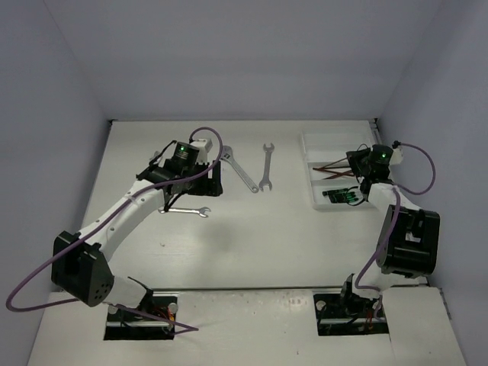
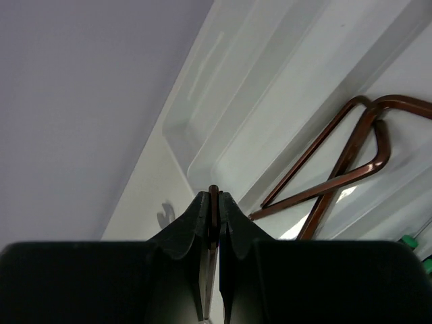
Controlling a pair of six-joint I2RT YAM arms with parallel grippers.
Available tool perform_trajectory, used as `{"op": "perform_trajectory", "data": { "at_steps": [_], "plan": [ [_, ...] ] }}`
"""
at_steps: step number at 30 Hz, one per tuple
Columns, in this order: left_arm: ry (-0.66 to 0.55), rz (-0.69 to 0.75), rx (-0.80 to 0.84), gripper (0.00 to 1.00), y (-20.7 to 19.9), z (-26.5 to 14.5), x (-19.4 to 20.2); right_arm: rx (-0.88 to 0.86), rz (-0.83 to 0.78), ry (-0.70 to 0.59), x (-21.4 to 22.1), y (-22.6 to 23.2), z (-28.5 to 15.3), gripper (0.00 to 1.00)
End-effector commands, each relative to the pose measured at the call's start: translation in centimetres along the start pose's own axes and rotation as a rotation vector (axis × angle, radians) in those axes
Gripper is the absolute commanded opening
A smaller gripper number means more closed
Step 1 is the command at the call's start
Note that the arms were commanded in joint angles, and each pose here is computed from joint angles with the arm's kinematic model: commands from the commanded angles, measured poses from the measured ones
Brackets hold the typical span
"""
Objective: Sort the tools into containers
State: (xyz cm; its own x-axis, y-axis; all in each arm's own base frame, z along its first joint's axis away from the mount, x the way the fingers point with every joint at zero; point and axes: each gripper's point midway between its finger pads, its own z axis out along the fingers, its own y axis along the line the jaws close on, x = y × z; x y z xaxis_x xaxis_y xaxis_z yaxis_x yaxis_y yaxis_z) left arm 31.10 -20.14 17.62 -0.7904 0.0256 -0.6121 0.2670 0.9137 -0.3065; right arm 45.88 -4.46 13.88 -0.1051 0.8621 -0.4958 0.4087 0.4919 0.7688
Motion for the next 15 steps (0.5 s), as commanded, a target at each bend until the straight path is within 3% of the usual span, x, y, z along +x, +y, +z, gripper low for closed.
{"op": "perform_trajectory", "data": {
  "at_steps": [1,8,15],
  "plan": [
    [-0.078,-0.004,-0.017,0.70,0.3,-2.2,-1.1,-0.017,0.117,-0.163,-3.7,0.8,1.7,0.00],
    [-0.074,-0.010,-0.053,0.70,1.2,-2.9,-0.1,0.073,0.126,-0.187,-3.4,-2.1,4.2,0.04],
    [-0.068,-0.021,-0.089,0.70,1.9,-3.2,0.4,0.091,0.109,-0.173,-3.1,-2.8,4.3,0.38]
  ]
}}
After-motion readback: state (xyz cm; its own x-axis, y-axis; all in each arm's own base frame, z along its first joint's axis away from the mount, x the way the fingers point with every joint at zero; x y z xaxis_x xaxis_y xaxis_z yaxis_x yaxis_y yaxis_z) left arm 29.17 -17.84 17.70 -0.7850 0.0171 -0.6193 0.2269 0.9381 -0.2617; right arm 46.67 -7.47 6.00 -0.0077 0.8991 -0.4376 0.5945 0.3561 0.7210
